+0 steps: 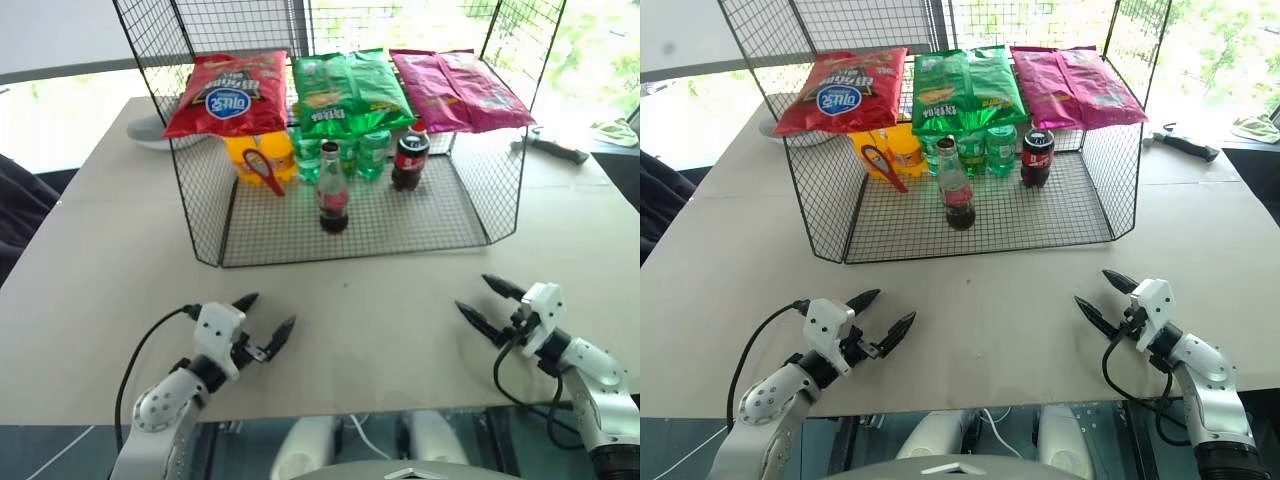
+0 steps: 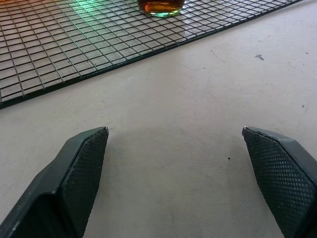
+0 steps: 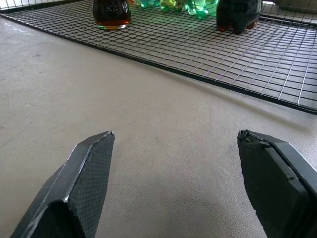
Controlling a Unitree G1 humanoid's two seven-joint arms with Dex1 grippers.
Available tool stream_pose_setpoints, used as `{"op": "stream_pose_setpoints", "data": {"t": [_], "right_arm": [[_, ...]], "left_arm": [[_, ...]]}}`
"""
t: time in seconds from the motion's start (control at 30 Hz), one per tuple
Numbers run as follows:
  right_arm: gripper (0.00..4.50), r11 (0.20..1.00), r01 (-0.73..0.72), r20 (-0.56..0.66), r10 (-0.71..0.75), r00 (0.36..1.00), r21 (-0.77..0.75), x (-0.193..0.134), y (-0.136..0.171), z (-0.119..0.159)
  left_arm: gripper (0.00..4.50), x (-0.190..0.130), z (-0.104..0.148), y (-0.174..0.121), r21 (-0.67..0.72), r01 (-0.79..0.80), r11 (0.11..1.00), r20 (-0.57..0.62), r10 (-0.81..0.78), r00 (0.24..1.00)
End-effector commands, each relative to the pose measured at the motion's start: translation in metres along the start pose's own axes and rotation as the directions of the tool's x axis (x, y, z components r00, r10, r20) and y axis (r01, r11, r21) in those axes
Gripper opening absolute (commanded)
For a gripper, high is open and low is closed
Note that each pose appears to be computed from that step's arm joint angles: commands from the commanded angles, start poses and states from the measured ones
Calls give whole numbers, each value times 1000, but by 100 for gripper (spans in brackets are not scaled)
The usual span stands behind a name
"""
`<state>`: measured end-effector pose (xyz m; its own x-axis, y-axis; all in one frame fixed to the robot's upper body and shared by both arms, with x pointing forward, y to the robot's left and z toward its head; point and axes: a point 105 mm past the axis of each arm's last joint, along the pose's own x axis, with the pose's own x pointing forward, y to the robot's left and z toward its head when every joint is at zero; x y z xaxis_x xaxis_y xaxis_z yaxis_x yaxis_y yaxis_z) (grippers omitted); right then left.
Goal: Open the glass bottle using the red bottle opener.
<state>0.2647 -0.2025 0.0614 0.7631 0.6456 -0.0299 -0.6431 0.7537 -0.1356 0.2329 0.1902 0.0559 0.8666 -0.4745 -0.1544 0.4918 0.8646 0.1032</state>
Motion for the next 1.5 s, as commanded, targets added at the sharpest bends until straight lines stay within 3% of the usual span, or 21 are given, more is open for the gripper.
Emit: {"op": "stream_pose_setpoints", "data": {"t": [0.03, 0.77, 0.97, 1.1, 1.27, 1.5], "right_arm": [[400, 1000, 1, 40, 1, 999, -30, 2, 0, 13], [400, 1000, -3, 66, 4, 998, -18, 8, 10, 17], [400, 996, -91, 142, 92, 986, -19, 24, 33, 37], [400, 984, -176, 232, 173, 957, -11, 40, 55, 64], [400, 966, -256, 326, 248, 912, -20, 54, 74, 96], [400, 953, -301, 392, 291, 873, -36, 65, 88, 123]], "left_arm": [[450, -1, 3, 1, 13, 9, 1000, 10, -9, 1000], [450, 3, 13, 7, 25, 16, 1000, 46, -17, 999], [450, 10, 24, 15, 35, -23, 999, 91, 19, 996], [450, 22, 49, 27, 28, -98, 995, 192, 91, 977], [450, 35, 94, 59, -29, -256, 966, 368, 249, 896], [450, 57, 122, 90, -51, -321, 946, 449, 308, 838]]}}
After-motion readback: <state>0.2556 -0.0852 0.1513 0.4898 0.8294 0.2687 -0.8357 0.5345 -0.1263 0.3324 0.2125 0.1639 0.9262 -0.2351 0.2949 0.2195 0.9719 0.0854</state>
